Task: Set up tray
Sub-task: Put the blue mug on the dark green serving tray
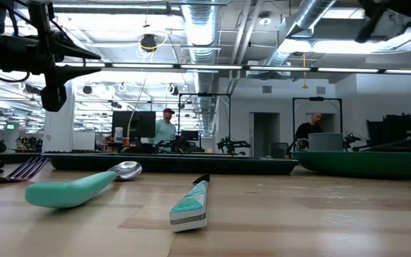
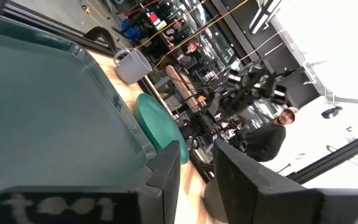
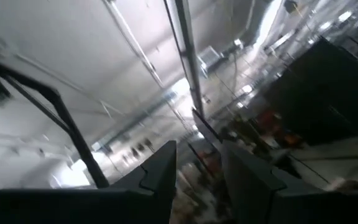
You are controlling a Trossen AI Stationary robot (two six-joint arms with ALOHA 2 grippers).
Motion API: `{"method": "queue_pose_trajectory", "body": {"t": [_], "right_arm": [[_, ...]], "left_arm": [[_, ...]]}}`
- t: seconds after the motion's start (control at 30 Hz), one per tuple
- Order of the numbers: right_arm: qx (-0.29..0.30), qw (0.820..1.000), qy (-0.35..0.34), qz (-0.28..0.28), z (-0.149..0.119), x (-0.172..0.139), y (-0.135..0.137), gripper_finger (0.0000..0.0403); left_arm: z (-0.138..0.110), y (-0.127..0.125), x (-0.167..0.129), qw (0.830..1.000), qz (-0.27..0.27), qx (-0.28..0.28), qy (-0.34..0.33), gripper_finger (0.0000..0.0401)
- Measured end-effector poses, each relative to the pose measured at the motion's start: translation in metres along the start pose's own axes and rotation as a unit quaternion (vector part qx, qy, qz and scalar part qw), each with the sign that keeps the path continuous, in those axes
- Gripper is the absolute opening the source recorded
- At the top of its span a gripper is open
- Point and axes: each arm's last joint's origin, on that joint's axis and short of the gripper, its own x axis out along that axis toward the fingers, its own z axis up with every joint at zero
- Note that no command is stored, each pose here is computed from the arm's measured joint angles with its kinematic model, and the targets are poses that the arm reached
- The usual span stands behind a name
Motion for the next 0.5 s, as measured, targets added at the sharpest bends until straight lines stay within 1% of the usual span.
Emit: {"method": "queue_pose_trajectory", "body": {"t": [0.1, 0.17, 0.23, 0.27, 0.3, 0.33, 0.37, 0.43, 0.5], "right_arm": [[-0.051, 0.997, 0.051, -0.026, -0.003, 0.033, 0.01, 0.0122], [-0.093, 0.99, 0.089, -0.05, -0.006, 0.059, 0.016, 0.0122], [-0.139, 0.976, 0.139, -0.091, -0.008, 0.082, 0.017, 0.0122], [-0.162, 0.965, 0.168, -0.121, -0.01, 0.093, 0.016, 0.0122], [-0.187, 0.949, 0.199, -0.158, -0.01, 0.102, 0.014, 0.0122], [-0.211, 0.929, 0.23, -0.2, -0.009, 0.111, 0.01, 0.0122], [-0.235, 0.902, 0.264, -0.248, -0.008, 0.118, 0.006, 0.0122], [-0.271, 0.837, 0.323, -0.349, -0.003, 0.126, -0.004, 0.0122], [-0.288, 0.777, 0.355, -0.432, 0.007, 0.136, -0.014, 0.0122]], "left_arm": [[0.0, 0.0, 0.0, 1.0, 0.0, 0.0, -0.001, 0.0084], [0.0, 0.0, 0.0, 1.0, 0.004, 0.0, -0.006, 0.0084], [0.001, 0.0, 0.0, 1.0, 0.009, 0.0, -0.013, 0.0084], [0.001, 0.0, 0.0, 1.0, 0.01, -0.001, -0.017, 0.0084], [0.001, 0.0, 0.0, 1.0, 0.011, -0.002, -0.018, 0.0084], [0.001, 0.0, 0.0, 1.0, 0.01, -0.005, -0.019, 0.0084], [0.001, 0.0, 0.0, 1.0, 0.01, -0.007, -0.019, 0.0084], [0.001, 0.0, 0.0, 1.0, 0.009, -0.009, -0.019, 0.0084], [0.001, 0.0, 0.0, 1.0, 0.009, -0.009, -0.019, 0.0084]]}}
